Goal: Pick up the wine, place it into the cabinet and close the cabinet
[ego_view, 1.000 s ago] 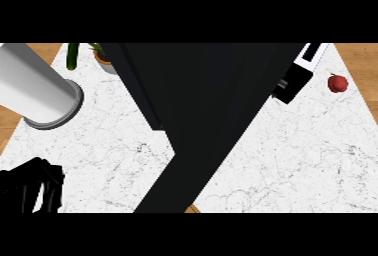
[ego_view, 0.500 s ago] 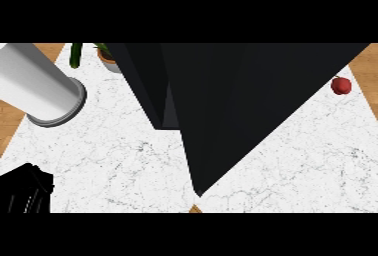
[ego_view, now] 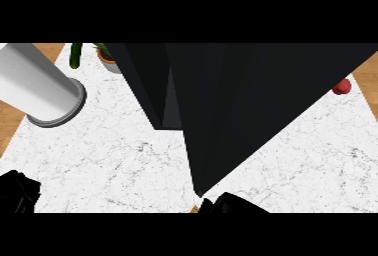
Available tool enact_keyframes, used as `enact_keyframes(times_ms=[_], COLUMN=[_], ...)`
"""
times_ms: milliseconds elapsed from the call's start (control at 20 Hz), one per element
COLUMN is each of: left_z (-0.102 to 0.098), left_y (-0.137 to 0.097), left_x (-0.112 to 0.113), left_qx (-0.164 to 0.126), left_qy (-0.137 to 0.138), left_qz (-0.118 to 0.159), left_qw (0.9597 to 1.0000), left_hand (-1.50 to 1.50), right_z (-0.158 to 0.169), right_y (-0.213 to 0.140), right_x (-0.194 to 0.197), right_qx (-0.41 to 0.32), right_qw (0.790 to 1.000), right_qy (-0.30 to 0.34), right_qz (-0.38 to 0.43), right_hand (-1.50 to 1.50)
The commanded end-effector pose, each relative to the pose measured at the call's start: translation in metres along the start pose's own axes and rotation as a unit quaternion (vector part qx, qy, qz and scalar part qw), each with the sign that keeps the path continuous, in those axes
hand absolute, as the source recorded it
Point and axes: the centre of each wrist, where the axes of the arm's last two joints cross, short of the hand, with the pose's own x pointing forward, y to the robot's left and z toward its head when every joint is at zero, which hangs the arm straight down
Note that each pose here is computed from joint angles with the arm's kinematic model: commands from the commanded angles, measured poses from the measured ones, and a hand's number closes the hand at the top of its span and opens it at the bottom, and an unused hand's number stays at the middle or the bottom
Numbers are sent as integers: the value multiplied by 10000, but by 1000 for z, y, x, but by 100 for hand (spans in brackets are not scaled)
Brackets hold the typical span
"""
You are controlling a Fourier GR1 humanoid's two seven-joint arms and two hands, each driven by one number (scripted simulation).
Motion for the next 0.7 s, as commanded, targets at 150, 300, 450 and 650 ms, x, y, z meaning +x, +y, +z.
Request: enact_keyframes(times_ms=[150,300,450,650], left_z=[4,0,27,-5], left_y=[12,7,20,7], left_x=[-5,7,4,4], left_qx=[0,59,26,21], left_qy=[36,-57,18,-64], left_qz=[12,-57,95,12], left_qw=[10000,10000,10000,10000], left_hand=[150,150,150,150], right_z=[-72,-93,-109,-135], right_y=[12,5,-23,-35], right_x=[1,9,2,2], right_qx=[-83,-185,-321,-458], right_qw=[9998,9993,9983,9961], right_qy=[-83,15,-56,-73], right_qz=[-174,-333,-484,-746], right_hand=[150,150,150,150])
